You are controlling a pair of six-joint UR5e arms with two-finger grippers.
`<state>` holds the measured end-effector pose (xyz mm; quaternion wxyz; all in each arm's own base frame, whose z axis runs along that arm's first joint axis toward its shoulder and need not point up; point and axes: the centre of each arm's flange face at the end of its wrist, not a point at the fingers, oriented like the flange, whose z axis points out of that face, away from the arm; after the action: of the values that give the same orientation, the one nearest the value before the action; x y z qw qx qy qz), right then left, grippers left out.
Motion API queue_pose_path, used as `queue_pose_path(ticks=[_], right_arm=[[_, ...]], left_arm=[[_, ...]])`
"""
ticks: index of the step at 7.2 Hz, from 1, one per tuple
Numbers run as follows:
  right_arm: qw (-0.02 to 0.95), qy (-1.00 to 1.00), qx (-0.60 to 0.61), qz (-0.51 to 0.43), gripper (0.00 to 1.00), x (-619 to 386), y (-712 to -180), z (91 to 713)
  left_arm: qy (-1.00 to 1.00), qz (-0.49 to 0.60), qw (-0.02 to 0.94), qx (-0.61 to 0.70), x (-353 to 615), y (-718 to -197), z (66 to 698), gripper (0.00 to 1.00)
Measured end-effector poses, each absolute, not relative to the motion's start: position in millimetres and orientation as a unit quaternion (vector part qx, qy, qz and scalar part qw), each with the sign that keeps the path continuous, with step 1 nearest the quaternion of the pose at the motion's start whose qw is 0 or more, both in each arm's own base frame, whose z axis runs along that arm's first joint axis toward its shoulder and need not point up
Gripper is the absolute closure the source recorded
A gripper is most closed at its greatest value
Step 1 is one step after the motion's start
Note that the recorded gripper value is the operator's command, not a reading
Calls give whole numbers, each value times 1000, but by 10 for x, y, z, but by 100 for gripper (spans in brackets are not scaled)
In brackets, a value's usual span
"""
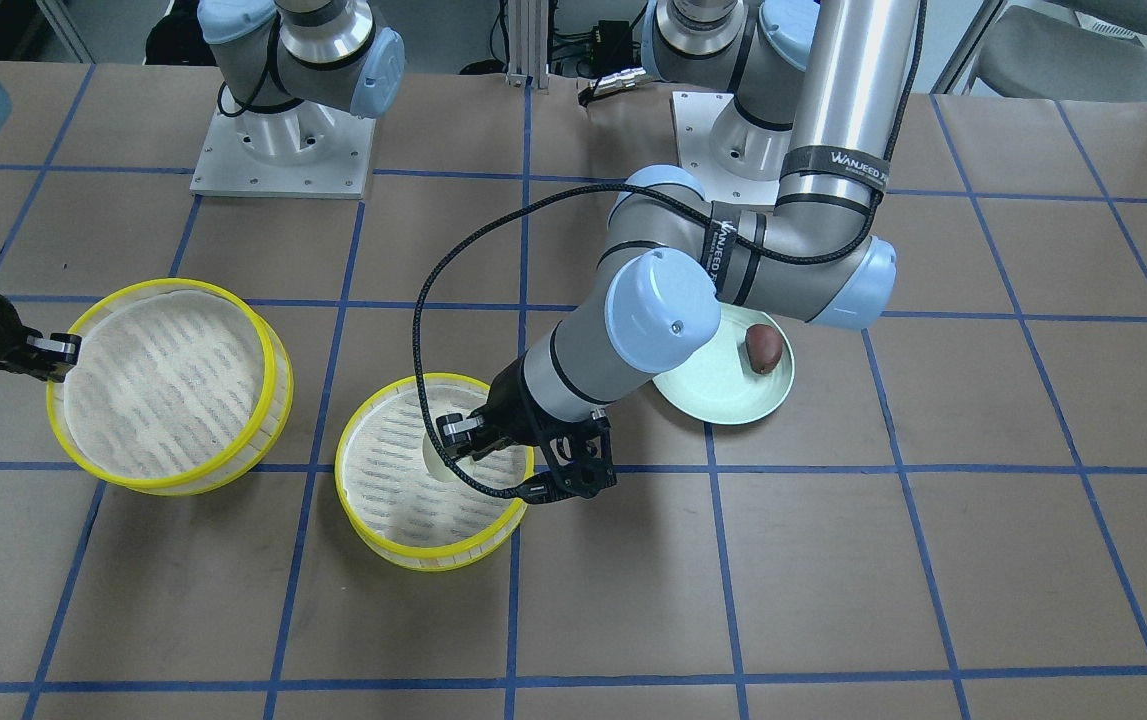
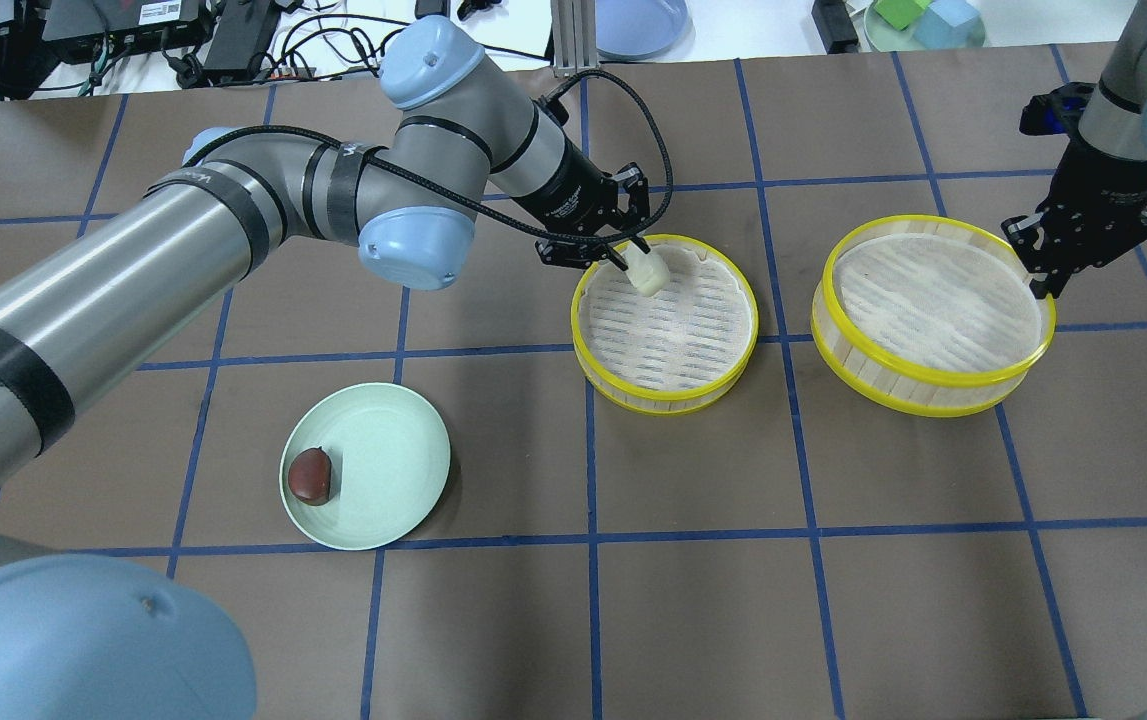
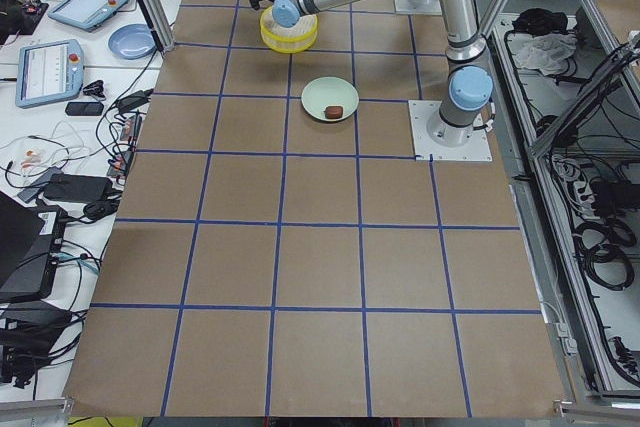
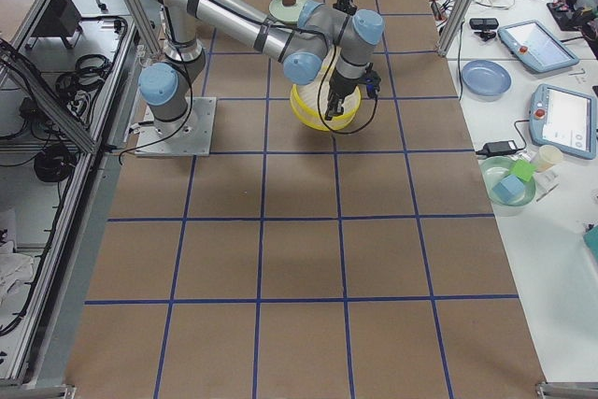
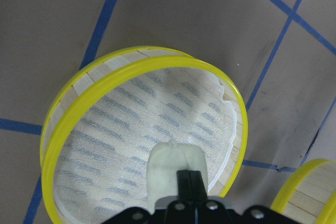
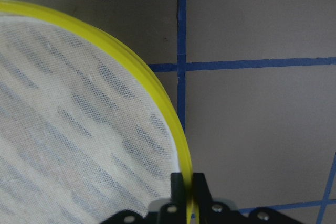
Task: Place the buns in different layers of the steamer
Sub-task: 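Carry the white bun into the bottom steamer tier and release it with the left gripper, then withdraw the left gripper while the right gripper stacks the top tier back on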
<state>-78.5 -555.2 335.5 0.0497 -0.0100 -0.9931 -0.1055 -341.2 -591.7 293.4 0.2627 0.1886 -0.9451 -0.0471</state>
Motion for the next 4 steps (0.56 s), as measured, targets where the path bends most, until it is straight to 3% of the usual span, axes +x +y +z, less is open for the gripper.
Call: queue_pose_path(ticks=[4], right_arm=[[48, -994, -11, -95, 100, -434, -5592, 3397]], left_arm=[[-958, -10, 217, 187, -3258, -5919, 3155, 0]])
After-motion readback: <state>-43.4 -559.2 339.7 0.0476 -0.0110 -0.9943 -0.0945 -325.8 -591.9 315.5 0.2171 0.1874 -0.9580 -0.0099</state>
